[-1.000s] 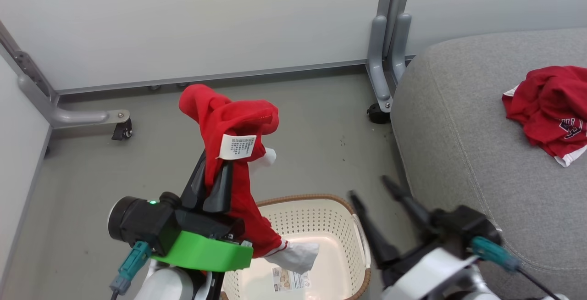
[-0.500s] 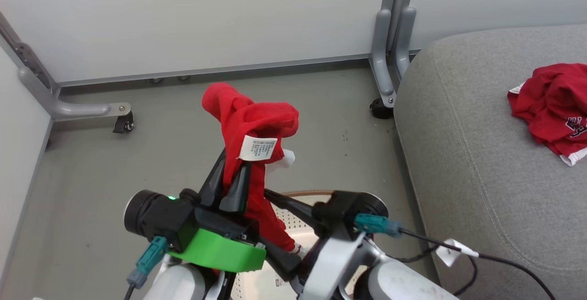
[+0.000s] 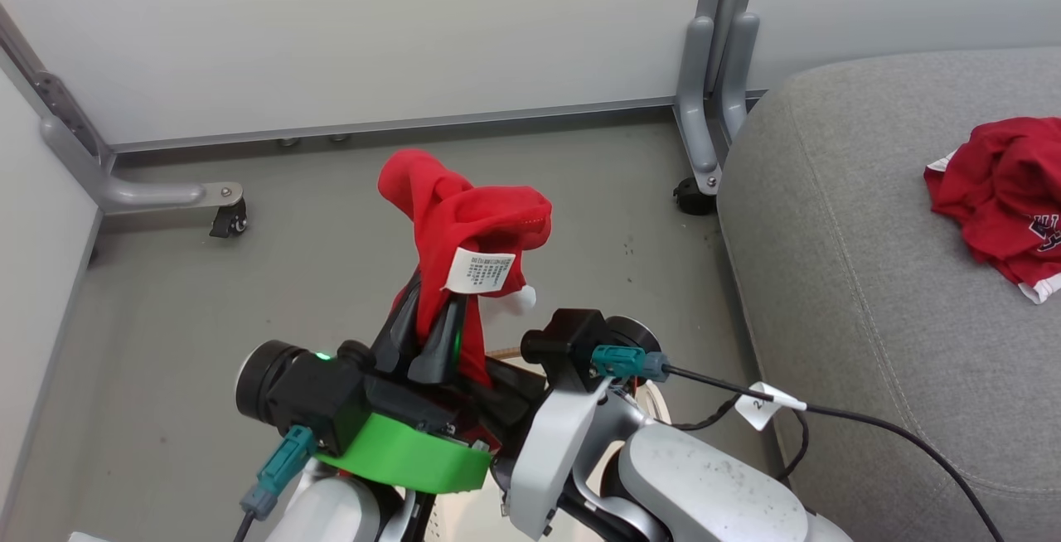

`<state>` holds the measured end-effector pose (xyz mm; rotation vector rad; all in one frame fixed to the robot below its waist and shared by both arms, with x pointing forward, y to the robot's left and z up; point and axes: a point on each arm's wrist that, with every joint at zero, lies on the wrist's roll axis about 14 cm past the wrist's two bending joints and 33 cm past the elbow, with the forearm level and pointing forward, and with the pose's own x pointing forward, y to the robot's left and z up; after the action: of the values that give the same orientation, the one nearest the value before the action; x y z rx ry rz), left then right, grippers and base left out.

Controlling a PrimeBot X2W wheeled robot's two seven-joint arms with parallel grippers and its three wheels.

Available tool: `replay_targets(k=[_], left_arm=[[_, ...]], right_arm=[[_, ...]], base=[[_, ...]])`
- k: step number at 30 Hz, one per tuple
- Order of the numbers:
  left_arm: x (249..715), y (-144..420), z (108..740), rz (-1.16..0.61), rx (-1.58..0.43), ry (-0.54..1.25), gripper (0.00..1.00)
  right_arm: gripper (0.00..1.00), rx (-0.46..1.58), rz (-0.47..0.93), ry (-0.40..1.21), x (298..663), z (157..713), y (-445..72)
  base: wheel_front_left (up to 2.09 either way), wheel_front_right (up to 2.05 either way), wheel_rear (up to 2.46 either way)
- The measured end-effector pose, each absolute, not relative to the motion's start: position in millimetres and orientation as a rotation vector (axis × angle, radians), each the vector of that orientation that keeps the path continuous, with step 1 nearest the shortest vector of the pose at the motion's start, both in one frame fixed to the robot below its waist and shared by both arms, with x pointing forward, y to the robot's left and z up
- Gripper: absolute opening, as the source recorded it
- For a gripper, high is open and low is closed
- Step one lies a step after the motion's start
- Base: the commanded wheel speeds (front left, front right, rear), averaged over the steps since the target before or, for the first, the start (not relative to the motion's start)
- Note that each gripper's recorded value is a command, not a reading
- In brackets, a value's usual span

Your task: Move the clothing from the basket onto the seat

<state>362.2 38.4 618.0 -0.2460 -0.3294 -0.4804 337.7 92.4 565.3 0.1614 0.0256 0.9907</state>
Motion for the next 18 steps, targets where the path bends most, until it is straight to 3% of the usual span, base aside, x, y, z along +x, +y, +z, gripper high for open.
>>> replay_targets(k=[18], left_arm=[[361.2, 40.2, 618.5, -0.475, -0.238, -0.333, 0.00]], right_arm=[[0.00, 0.148, 0.992, 0.018, 338.3, 563.2, 92.3]], base=[[0.00, 0.00, 0.00]])
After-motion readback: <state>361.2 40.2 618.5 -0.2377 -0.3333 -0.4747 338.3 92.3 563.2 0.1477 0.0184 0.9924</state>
